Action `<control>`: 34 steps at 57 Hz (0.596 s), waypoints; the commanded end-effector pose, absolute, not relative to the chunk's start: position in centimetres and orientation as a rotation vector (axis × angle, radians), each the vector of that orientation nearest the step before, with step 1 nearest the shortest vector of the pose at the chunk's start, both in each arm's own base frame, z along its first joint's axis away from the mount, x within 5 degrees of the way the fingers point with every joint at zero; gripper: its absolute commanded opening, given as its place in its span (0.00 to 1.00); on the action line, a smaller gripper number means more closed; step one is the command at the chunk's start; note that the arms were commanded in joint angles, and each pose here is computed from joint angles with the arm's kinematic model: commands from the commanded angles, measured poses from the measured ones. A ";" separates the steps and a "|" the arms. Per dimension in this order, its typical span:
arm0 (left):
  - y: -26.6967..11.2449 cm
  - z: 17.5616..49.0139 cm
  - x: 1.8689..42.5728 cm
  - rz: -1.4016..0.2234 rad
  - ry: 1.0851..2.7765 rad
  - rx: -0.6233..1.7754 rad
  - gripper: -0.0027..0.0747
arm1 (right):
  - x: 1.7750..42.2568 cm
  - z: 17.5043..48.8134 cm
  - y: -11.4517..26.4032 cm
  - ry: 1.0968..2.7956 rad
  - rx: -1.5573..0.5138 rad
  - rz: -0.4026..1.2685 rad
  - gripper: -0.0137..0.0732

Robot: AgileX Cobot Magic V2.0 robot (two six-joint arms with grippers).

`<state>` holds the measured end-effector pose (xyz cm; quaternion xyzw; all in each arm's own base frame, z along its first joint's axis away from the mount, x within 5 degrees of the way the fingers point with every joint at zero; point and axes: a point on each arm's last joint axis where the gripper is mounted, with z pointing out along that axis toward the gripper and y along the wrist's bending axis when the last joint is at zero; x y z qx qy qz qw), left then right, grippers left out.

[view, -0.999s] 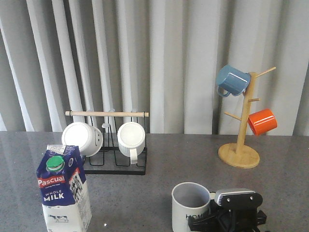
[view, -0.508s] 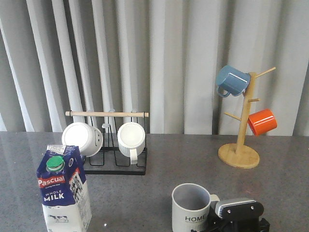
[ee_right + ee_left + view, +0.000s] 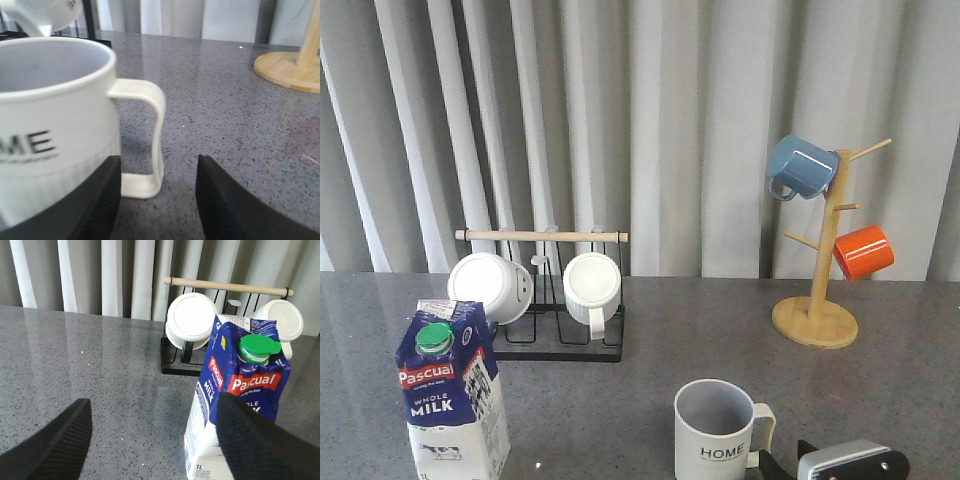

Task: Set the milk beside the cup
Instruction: 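Open the right gripper and withdraw it from the mug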

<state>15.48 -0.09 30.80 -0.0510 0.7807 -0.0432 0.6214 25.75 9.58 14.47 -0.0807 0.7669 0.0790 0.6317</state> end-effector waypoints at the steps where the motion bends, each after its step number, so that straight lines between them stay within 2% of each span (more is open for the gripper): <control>1: -0.2 32.7 15.6 -0.114 1.680 -0.107 0.67 | 24.3 17.3 9.1 1.608 -0.188 0.207 0.57; 10: -0.2 32.7 15.6 -0.114 1.680 -0.107 0.67 | 22.5 19.1 7.7 1.589 -0.221 0.142 0.57; 15: -0.2 32.7 15.6 -0.114 1.680 -0.107 0.67 | 22.3 20.7 6.7 1.584 -0.195 0.165 0.57; 21: -0.2 32.7 15.6 -0.114 1.680 -0.107 0.67 | 22.1 23.5 5.6 1.565 -0.223 0.164 0.57; 34: -0.2 32.7 15.6 -0.114 1.680 -0.107 0.67 | 20.3 30.1 2.2 1.598 -0.220 -0.022 0.54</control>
